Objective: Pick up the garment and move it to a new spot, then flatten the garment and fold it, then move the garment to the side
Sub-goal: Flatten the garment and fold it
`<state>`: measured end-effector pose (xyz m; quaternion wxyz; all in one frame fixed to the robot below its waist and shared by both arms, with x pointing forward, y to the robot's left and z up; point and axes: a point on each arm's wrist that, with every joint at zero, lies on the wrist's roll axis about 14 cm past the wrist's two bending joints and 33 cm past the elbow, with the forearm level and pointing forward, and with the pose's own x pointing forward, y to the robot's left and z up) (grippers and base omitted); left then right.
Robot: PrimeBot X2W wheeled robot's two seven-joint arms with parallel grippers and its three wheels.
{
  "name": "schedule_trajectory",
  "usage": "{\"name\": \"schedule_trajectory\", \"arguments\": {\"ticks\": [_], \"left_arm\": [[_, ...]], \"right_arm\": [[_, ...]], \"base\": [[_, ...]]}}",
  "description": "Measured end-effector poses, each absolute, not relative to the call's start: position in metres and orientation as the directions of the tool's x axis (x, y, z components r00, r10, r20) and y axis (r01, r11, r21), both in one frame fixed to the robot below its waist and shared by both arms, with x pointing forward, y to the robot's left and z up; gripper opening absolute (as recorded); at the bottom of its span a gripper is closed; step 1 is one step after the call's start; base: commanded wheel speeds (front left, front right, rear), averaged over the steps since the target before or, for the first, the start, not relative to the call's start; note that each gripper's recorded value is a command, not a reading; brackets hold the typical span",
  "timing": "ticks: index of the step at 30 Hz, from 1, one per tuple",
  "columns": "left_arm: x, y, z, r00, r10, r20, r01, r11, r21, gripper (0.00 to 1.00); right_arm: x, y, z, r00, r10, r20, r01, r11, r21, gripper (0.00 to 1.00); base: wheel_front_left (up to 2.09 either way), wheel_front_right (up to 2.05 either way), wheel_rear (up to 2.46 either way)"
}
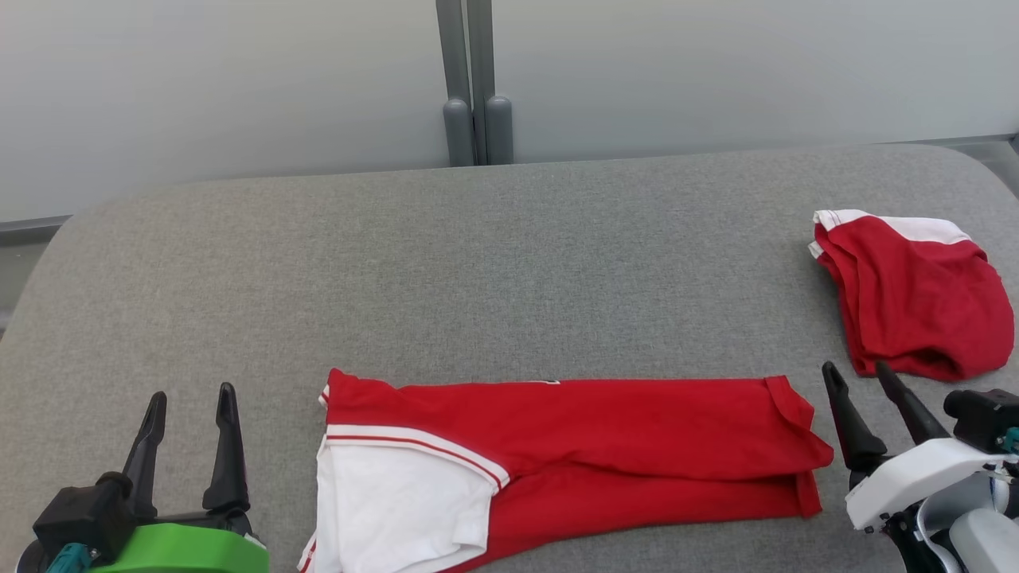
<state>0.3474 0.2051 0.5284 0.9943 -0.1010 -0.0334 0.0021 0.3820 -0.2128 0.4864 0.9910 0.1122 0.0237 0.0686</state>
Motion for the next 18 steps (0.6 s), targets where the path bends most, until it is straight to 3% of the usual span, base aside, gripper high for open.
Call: {"name": "schedule_trajectory", "arguments": {"ticks": [8, 18], "left_arm": [[0.348, 0.199, 0.517, 0.998, -0.024, 0.06, 0.036, 0.978, -0.204, 1.0], [0.35, 0.195, 0.503, 0.999, -0.036, 0.029, 0.041, 0.977, -0.21, 1.0]], "right_arm": [[0.375, -0.201, 0.426, 0.926, 0.185, -0.329, -0.09, 0.955, 0.284, 1.0], [0.382, -0.186, 0.376, 0.794, 0.21, -0.57, -0.002, 0.939, 0.344, 1.0]], "base": [[0.0, 0.0, 0.0], [0.0, 0.0, 0.0]]}}
